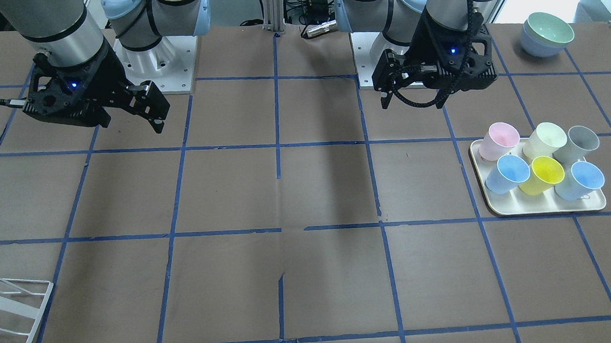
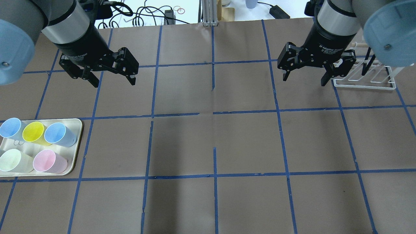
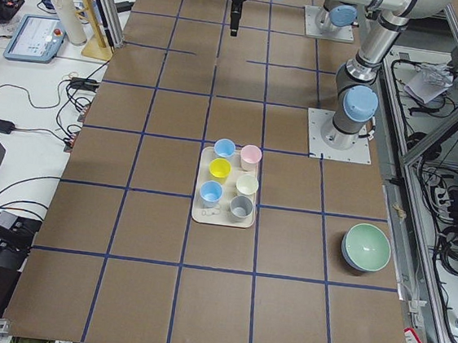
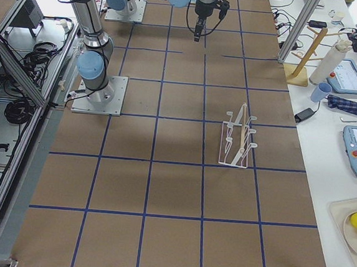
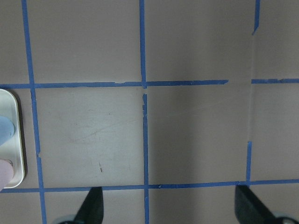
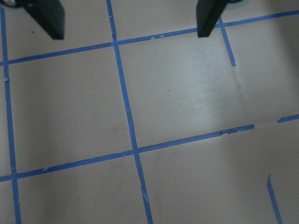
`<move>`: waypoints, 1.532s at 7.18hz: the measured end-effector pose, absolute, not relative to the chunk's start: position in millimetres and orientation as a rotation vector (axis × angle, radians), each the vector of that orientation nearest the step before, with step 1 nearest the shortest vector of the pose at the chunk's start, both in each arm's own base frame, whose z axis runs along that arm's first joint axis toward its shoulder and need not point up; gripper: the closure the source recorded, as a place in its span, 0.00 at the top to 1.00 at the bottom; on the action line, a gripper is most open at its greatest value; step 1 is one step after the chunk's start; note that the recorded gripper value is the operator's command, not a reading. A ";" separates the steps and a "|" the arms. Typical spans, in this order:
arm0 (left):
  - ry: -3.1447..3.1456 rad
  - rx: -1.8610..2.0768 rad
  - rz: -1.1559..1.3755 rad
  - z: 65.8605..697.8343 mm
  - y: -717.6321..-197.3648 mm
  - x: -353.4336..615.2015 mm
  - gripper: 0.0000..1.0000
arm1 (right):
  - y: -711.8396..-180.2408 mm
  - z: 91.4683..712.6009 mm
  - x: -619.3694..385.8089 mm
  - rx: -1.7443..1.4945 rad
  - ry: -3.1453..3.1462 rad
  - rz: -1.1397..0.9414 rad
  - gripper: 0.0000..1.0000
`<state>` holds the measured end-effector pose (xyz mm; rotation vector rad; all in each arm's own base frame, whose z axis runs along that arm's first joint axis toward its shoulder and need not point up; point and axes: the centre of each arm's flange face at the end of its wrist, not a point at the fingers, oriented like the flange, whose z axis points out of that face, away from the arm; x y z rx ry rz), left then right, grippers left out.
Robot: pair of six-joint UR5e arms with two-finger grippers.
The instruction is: Transfer IKEA cup to right arm and place on rack
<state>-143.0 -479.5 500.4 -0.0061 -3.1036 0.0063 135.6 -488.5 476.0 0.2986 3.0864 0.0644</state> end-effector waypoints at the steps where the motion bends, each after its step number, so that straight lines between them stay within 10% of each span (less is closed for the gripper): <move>1: -3.103 -0.007 0.006 500.2 -479.5 -143.0 1.00 | -488.4 476.2 135.8 0.301 3.085 0.064 1.00; 11: -3.101 -0.135 0.025 505.6 -491.1 -56.4 1.00 | -485.8 475.1 137.7 0.306 3.088 0.082 1.00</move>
